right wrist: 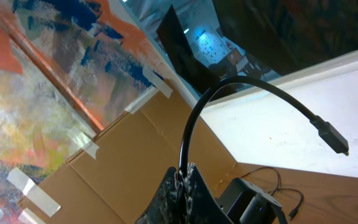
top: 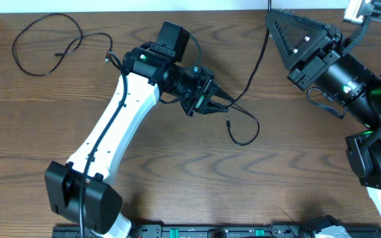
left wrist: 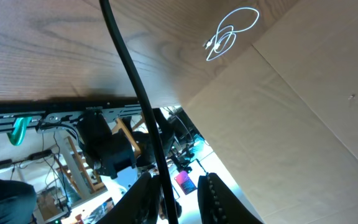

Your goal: Untangle cables

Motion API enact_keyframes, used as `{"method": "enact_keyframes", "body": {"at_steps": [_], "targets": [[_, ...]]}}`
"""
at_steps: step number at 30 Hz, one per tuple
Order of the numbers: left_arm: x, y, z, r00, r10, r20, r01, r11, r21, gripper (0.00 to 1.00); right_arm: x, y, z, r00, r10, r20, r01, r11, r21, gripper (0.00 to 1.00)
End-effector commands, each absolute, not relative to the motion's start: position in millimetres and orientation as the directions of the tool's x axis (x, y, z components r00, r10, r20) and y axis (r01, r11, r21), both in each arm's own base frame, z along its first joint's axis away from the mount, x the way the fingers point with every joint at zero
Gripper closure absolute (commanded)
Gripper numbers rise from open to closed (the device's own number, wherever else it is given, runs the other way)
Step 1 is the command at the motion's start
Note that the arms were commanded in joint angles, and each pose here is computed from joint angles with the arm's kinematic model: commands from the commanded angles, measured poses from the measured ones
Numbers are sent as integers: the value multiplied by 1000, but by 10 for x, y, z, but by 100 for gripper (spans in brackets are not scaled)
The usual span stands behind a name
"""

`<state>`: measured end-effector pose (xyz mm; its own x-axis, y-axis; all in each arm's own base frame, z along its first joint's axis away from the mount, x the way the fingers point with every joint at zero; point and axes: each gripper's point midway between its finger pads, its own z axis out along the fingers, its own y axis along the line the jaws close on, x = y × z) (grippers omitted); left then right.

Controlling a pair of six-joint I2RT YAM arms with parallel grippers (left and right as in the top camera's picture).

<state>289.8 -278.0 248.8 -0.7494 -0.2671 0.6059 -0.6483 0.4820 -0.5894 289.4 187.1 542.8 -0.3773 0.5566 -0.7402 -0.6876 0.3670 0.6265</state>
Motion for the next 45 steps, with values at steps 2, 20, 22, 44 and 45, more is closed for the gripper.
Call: {"method": "enact_keyframes", "body": {"at_steps": [2,20,22,44,45], "targets": [[2886,-2792,2474,-747,-256,614,-649,484,-588,75,2874,1827,5483,-363,566,-741,-691,369,621,99],[2884,-2793,2475,-746,-255,615,-649,483,-587,81,2876,1828,5475,-366,565,-740,-689,370,623,99],[2882,-2795,2480,-746,-253,616,-649,482,-588,74,2880,1829,5463,-369,563,-739,-686,371,626,99],[2871,-2805,2499,-744,-241,623,-649,478,-591,92,2883,1829,5451,-373,562,-738,-682,373,629,99],[2886,-2793,2475,-747,-255,614,-649,483,-588,93,2887,1826,5446,-374,562,-738,-680,374,630,99]]}}
